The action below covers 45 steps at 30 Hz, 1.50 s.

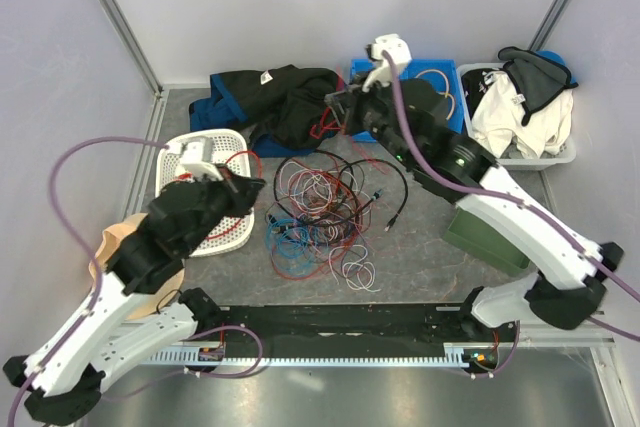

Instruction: Untangle the cables

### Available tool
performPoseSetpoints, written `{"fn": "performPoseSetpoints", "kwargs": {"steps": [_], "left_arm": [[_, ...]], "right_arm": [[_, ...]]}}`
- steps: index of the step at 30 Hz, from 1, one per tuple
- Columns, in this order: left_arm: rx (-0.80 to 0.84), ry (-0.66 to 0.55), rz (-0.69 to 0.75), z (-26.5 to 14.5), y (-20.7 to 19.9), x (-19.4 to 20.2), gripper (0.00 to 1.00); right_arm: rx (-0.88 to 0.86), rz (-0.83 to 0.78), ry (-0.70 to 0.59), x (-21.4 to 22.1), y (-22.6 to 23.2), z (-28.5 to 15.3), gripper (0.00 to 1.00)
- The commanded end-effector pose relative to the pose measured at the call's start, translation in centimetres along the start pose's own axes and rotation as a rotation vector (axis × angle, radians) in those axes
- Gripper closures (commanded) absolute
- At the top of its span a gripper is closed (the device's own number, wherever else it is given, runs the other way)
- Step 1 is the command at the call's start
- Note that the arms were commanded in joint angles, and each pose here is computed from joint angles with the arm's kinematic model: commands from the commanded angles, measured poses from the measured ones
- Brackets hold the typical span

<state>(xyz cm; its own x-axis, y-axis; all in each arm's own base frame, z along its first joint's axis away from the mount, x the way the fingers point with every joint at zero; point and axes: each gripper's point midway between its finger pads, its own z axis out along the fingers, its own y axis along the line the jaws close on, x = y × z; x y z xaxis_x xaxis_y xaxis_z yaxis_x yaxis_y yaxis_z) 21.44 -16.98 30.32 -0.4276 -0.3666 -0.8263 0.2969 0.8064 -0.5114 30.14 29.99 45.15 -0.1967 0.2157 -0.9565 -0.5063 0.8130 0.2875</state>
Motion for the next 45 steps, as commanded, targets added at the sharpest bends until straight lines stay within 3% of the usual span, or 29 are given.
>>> {"fn": "performPoseSetpoints", "kwargs": {"steps": [1,5,11,22,27,39,45], "left_arm": [[-0.261,-0.177,0.031,-4.2,4.6,-4.8,0.98],[-0.258,-0.305,-0.008,-6.2,3.5,-9.3,0.98],[-0.193,-0.379,0.054,-5.5,-1.6,-16.3,0.98],[-0.211,-0.574,0.199,-8.0,-6.2,-27.1,0.98],[-0.338,-0.65,0.254,-9.5,-5.2,-29.9,0.98],[-0.406,-0.845,0.316,-13.3,-6.8,-36.5,0.98],[-0.314,-0.975,0.271,-16.3,-8.7,-39.2,0.98]], "right_arm": [[-0.133,0.071,-0.079,-2.5,3.6,2.2,1.0],[-0.153,0.081,-0.092,-2.5,4.0,2.6,1.0],[-0.1,0.074,-0.089,-1.0,2.1,1.4,1.0],[-0.002,0.099,-0.079,4.6,-3.3,-5.1,1.0],[0.015,0.106,-0.049,7.2,-4.6,-6.2,1.0],[0.048,0.112,0.012,11.9,-7.0,-8.8,1.0],[0.046,0.12,0.047,13.8,-7.4,-9.5,1.0]]}}
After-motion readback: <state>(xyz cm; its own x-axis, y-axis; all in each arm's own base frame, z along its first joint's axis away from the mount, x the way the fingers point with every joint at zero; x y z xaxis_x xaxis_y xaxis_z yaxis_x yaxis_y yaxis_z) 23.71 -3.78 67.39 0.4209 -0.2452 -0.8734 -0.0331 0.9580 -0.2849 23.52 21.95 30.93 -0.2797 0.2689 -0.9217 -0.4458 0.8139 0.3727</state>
